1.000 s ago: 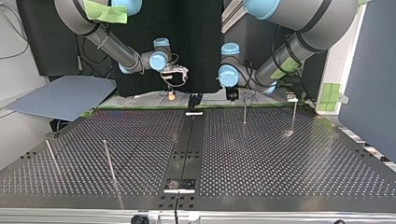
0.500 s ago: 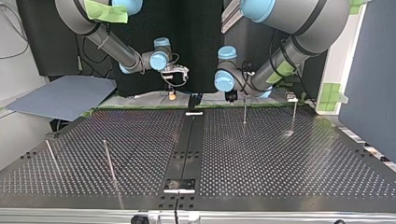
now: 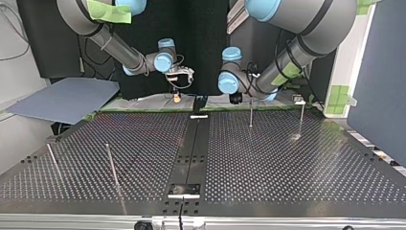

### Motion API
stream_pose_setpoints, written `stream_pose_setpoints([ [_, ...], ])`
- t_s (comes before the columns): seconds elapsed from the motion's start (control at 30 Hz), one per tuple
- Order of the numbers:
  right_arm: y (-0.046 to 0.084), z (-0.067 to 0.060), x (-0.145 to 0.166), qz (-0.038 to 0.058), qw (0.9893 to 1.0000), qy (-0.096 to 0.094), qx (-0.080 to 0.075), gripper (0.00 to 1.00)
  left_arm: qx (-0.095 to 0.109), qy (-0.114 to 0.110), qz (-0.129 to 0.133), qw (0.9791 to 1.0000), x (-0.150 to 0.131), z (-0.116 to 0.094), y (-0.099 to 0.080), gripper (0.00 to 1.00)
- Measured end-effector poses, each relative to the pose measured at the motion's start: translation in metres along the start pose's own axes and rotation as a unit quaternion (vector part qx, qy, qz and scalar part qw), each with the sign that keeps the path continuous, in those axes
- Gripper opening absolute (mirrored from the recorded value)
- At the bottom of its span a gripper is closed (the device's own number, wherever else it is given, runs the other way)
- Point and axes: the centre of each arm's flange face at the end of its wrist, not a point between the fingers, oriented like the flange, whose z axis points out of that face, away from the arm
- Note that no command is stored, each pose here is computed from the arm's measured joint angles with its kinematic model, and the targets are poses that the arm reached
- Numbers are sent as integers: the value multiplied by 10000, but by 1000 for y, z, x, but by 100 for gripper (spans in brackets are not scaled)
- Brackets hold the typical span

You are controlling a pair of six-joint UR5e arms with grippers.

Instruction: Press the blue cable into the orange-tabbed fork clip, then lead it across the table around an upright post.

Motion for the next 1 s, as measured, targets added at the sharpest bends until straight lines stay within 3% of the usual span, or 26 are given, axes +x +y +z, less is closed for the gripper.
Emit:
stream_pose_setpoints([
  [0.37,0,0,1,-5,10000,4,1,0,68,1,40,10000,1,-4,-6,0],
  [0.53,1,0,25,-20,10000,57,7,0,179,-23,69,9998,-2,-10,-15,0],
  [0.73,-1,-4,63,-32,9999,103,30,0,364,-184,-9,9992,-20,-33,-34,0],
  [1.0,-9,-14,106,-40,9998,193,38,0,443,-337,-81,9984,-47,-82,-57,0],
])
